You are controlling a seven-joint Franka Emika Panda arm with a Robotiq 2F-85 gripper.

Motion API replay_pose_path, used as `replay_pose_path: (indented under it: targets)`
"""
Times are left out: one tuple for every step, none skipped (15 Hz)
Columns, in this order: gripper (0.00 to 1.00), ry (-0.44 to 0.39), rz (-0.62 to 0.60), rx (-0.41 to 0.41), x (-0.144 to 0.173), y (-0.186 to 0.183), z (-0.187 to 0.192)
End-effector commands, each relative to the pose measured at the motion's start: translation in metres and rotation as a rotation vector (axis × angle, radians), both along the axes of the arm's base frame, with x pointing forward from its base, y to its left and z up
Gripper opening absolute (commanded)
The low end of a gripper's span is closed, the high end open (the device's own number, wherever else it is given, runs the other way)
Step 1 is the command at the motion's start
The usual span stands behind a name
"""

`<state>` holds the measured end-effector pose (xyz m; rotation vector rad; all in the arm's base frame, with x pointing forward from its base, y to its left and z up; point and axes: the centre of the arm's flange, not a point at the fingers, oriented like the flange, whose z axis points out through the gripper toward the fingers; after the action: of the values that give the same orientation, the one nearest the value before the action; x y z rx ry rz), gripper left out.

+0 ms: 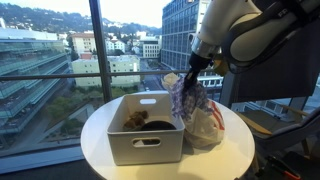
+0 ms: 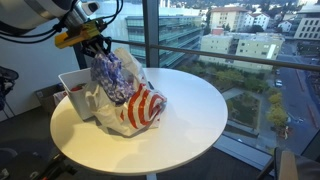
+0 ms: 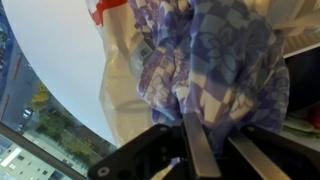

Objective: Move the purple material from the storage box and place it in the plastic bag

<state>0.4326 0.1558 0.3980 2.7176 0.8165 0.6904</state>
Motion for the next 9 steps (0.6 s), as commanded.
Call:
replay_pose_path:
  targets:
    - [0.04,-0.074,0.055,0.044,0.030,0.008,0.005]
    - [0.04,-0.096,0.062,0.062,0.034,0.008,0.006]
    - [0.04,-0.127,0.071,0.087,0.040,0.010,0.007]
    - [0.04,-0.157,0.076,0.103,0.044,0.009,0.007]
    - [0.03,-0.172,0.069,0.121,0.048,0.005,0.004]
    - [0.03,-0.173,0.060,0.132,0.051,0.000,0.000]
    - [0.03,-0.163,0.037,0.138,0.052,-0.009,-0.007]
    - [0.02,-0.147,0.003,0.143,0.051,-0.019,-0.014]
    - [0.02,-0.131,-0.028,0.148,0.050,-0.028,-0.020]
